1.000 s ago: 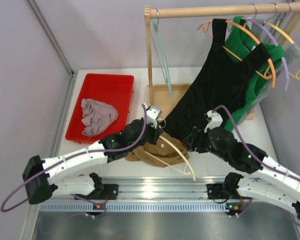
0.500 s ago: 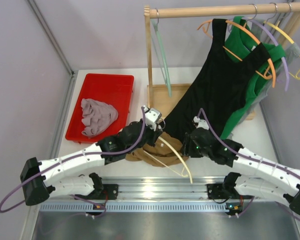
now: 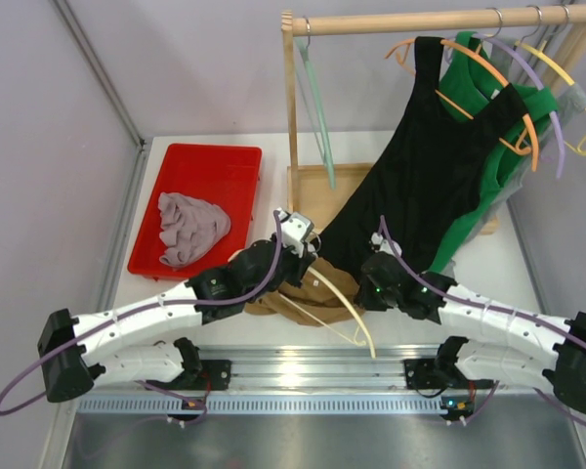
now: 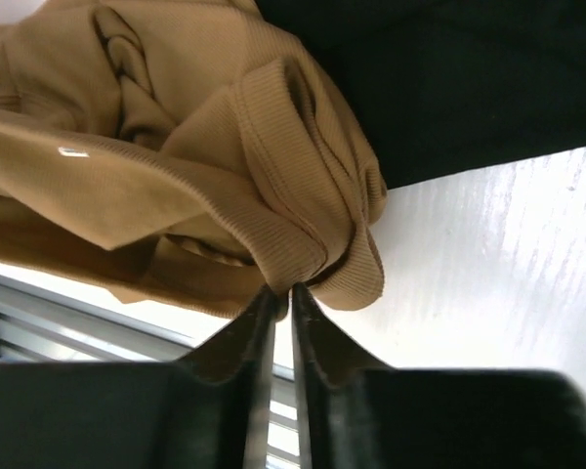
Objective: Place the tank top on the hanger
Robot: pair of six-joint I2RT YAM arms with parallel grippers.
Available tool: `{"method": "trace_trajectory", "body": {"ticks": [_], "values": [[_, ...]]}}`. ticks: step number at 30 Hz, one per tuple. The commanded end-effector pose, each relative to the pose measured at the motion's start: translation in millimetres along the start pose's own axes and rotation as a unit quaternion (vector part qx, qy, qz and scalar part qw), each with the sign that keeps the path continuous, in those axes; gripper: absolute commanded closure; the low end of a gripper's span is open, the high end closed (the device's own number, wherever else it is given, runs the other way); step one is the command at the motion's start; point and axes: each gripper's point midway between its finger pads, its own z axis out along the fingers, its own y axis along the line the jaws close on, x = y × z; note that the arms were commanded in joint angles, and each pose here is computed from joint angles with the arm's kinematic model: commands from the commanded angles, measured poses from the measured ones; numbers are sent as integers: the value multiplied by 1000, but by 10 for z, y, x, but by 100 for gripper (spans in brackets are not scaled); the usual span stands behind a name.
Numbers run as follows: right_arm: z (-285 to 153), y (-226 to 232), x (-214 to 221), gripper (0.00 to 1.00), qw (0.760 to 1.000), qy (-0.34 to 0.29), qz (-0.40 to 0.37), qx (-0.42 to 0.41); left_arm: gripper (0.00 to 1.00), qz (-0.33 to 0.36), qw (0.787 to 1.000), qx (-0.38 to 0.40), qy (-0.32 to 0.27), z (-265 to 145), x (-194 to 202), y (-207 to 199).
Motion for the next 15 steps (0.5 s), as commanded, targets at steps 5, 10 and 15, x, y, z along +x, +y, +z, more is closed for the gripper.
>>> {"method": "trace_trajectory", "body": {"ticks": [5,10,15], "values": [[-71,-68,-52,100,999,-26,19,-8,100,-23,995,-66,-77,-97,-353,225],[-198,-157,-38,100,999,-33,20,-6,100,-44,986,-124,-102,-107,-429,418],[-293,-185,-54,100,999,-40,19,-10,100,-61,976,-178,-106,-80,-403,574]]}}
